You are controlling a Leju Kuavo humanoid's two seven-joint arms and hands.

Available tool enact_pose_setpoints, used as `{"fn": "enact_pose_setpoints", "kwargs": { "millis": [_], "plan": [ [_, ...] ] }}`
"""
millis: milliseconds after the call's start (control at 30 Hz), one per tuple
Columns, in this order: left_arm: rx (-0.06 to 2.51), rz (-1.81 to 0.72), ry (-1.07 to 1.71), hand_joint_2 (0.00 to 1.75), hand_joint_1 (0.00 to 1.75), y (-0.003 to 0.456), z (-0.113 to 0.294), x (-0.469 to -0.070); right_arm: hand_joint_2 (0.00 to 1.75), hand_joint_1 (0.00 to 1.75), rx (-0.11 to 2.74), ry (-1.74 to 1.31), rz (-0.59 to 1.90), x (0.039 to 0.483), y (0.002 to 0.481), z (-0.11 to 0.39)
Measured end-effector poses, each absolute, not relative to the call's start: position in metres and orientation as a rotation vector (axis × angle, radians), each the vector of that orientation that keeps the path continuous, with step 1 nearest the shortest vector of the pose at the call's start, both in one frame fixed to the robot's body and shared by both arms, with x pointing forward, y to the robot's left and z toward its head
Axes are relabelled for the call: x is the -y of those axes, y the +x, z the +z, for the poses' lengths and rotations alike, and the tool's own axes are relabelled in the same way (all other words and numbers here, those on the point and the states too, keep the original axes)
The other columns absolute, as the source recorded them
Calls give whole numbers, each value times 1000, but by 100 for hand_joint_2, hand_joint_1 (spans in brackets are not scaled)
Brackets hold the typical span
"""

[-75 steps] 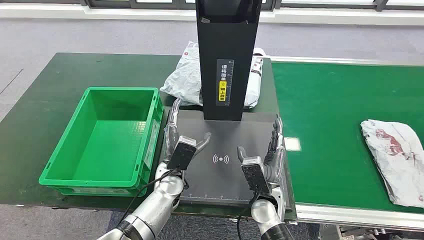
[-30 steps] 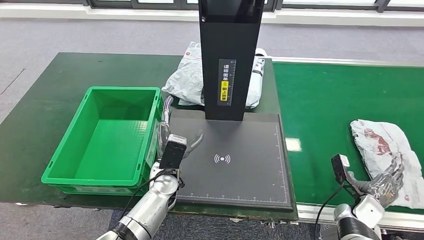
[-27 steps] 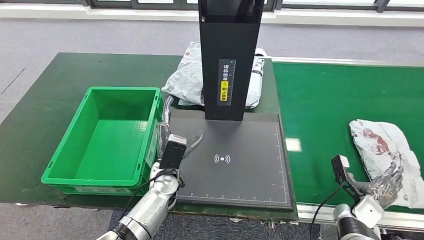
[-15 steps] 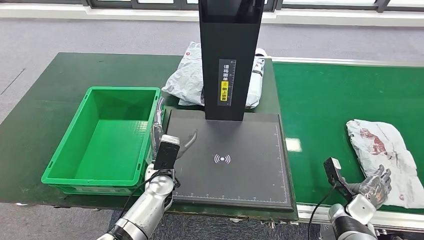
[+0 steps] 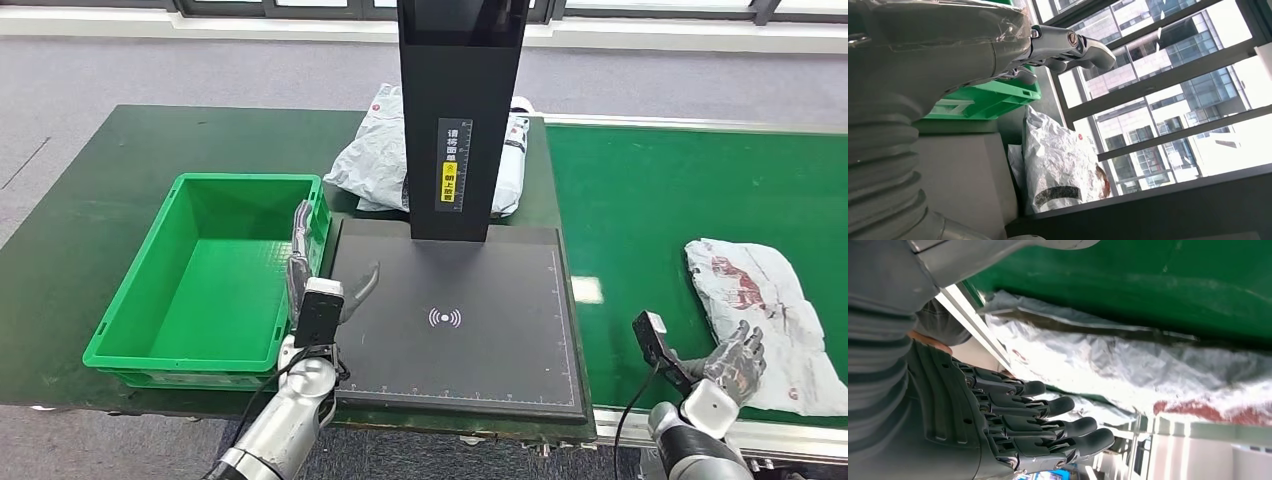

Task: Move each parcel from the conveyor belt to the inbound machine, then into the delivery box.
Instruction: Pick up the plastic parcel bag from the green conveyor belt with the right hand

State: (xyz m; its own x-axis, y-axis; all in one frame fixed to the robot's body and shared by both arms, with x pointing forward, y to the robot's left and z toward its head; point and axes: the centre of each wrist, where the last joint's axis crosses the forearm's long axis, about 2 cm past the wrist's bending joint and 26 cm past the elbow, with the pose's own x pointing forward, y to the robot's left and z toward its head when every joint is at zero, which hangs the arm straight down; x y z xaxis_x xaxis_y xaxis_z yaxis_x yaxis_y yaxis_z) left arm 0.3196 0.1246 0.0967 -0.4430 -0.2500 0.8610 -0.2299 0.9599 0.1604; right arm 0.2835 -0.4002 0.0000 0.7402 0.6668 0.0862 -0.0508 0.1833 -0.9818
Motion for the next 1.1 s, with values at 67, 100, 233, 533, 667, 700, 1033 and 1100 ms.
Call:
{"fn": "enact_pose_setpoints", "kwargs": {
  "millis": [67,100,233,533,667,700,1033,1100],
  "plan": [
    [2045,-20,344,175,0,319,96,-126,175,0,590,-1313,546,400,284,0],
    [2044,-19,346,175,0,318,96,-126,175,0,595,-1319,544,400,284,1],
    [2045,-19,353,175,0,318,95,-127,175,0,604,-1337,546,399,284,1],
    [2041,-11,362,175,0,318,95,-129,175,0,615,-1346,565,397,285,1],
    [2041,-10,363,175,0,318,95,-130,175,0,610,-1345,564,397,284,1],
    [2041,-10,363,175,0,318,95,-130,175,0,609,-1345,564,397,284,0],
    [2040,-11,364,175,0,319,95,-130,175,0,561,-1304,587,397,278,-4],
    [2040,-12,367,175,0,319,94,-131,175,0,548,-1292,595,397,277,-6]
  ]
}}
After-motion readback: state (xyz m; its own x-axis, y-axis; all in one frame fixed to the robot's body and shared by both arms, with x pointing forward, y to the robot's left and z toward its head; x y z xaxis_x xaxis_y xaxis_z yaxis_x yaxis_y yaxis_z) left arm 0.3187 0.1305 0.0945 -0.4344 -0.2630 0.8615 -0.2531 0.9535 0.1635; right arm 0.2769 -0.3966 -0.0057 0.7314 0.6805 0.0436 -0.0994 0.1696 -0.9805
